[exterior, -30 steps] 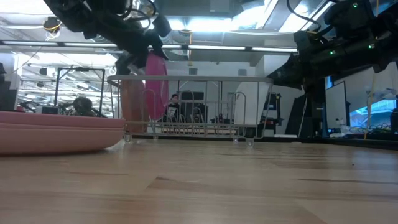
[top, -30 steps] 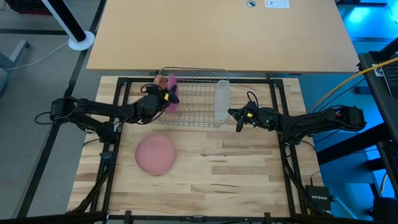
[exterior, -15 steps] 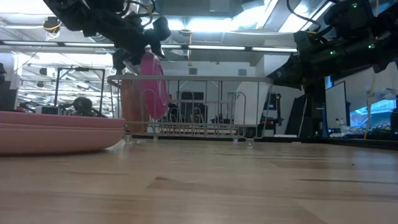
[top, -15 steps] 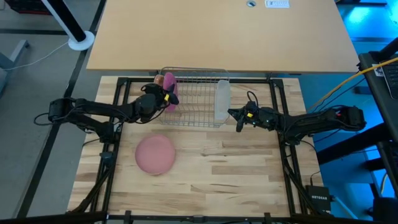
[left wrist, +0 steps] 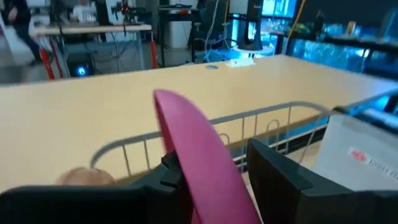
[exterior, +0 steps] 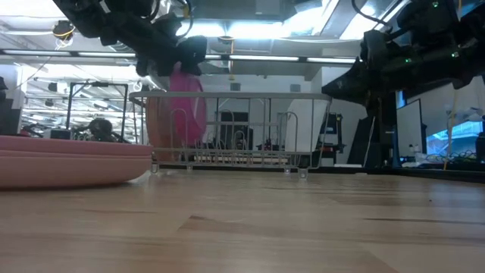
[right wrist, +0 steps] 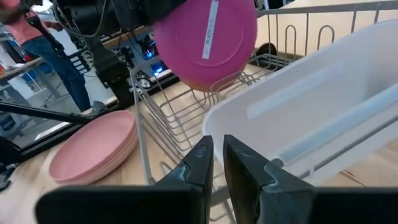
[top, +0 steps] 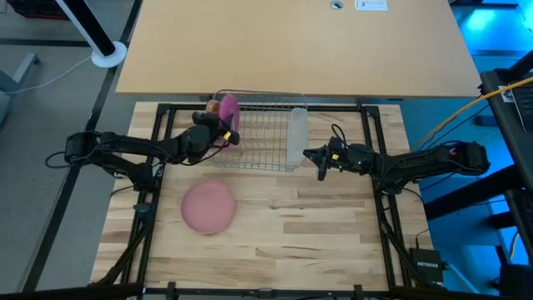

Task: Sort dishes
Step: Put the dark pink plate into the dish rack

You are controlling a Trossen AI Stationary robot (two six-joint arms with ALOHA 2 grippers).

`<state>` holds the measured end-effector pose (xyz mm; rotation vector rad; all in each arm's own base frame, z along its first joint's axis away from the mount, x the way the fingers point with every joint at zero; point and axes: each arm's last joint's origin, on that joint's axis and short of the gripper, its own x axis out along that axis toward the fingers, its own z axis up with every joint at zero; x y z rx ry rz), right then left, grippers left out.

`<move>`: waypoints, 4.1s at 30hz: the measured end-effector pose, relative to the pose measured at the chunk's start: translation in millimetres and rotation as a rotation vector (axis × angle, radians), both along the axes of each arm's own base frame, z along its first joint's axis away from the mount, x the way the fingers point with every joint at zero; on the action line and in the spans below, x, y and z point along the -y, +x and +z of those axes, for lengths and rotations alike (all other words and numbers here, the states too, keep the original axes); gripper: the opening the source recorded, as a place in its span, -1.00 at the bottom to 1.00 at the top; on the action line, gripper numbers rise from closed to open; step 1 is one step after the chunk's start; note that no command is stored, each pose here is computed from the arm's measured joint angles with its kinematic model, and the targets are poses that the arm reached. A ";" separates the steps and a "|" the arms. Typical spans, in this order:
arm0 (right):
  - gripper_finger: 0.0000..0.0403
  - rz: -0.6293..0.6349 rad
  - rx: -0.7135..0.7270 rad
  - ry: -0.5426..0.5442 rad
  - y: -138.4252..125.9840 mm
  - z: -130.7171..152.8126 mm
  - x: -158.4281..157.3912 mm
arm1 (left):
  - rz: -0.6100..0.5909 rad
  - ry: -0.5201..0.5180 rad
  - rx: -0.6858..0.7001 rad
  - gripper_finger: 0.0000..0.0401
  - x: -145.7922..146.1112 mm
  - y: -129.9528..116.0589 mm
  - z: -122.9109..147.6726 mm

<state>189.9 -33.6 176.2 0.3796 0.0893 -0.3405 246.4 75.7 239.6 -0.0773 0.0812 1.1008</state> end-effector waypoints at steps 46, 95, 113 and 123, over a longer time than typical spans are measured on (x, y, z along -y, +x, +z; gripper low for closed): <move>-0.78 -0.007 -0.029 0.003 -0.3 -2.2 0.3 | -0.428 0.023 -0.142 -0.50 11.1 9.1 -3.6; -0.78 0.019 -0.018 0.048 -0.1 -2.4 -0.6 | -0.850 -0.354 -0.772 -0.40 -79.5 49.2 35.4; -0.78 0.053 -0.011 0.076 0.2 -2.4 -1.8 | -0.908 -0.365 -0.934 -0.40 -94.0 58.2 -2.2; -0.78 0.053 -0.011 0.076 0.2 -2.5 -1.8 | -0.872 -0.361 -0.879 -0.95 -92.4 61.0 12.2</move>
